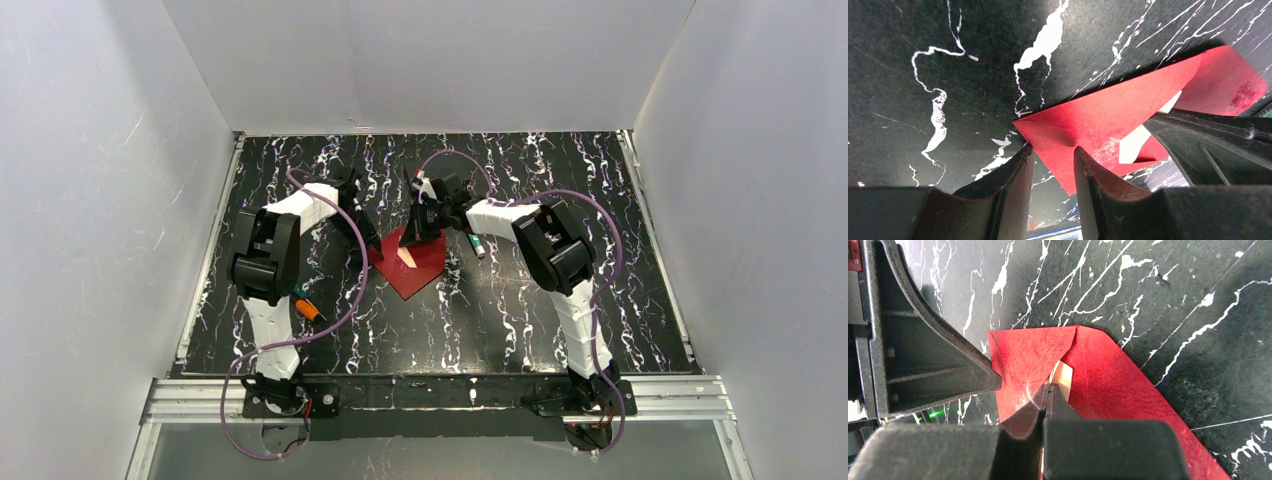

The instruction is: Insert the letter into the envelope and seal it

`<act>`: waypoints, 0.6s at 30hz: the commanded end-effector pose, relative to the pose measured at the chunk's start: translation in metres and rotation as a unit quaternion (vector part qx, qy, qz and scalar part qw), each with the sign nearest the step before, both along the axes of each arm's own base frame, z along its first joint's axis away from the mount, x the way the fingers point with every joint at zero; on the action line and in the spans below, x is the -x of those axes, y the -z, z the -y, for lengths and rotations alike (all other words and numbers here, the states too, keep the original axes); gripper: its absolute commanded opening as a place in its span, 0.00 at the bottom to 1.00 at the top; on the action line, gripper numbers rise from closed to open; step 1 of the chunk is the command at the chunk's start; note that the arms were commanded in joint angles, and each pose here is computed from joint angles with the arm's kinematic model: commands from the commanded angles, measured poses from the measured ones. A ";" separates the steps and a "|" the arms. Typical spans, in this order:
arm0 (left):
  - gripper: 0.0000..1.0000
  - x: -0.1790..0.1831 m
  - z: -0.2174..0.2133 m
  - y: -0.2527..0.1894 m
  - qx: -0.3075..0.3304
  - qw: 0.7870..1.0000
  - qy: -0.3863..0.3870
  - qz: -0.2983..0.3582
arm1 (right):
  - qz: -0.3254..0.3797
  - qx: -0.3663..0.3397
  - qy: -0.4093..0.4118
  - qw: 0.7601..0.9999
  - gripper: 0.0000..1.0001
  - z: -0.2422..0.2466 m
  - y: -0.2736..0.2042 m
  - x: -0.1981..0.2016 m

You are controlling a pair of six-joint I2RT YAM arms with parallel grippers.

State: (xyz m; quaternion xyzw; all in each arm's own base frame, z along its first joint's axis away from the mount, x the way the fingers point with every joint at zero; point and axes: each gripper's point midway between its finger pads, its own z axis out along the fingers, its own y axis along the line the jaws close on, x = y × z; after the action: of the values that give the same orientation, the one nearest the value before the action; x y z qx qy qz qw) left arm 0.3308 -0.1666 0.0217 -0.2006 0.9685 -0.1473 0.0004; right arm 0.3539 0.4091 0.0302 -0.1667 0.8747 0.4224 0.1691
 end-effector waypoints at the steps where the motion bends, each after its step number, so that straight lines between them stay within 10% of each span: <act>1: 0.33 -0.023 -0.004 0.008 -0.010 0.999 0.012 0.037 | -0.026 0.009 -0.038 0.999 0.01 -0.004 0.006 0.018; 18: 0.33 -0.019 -0.001 0.017 0.004 0.999 0.028 0.019 | -0.073 0.017 -0.038 0.996 0.01 -0.006 0.015 0.022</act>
State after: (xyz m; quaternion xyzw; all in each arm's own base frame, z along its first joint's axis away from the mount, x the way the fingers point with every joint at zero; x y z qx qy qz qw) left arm 0.3408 -0.1670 0.0215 -0.1792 0.9711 -0.1574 0.0030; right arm 0.3519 0.4034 0.0291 -0.1681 0.8920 0.4006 0.1247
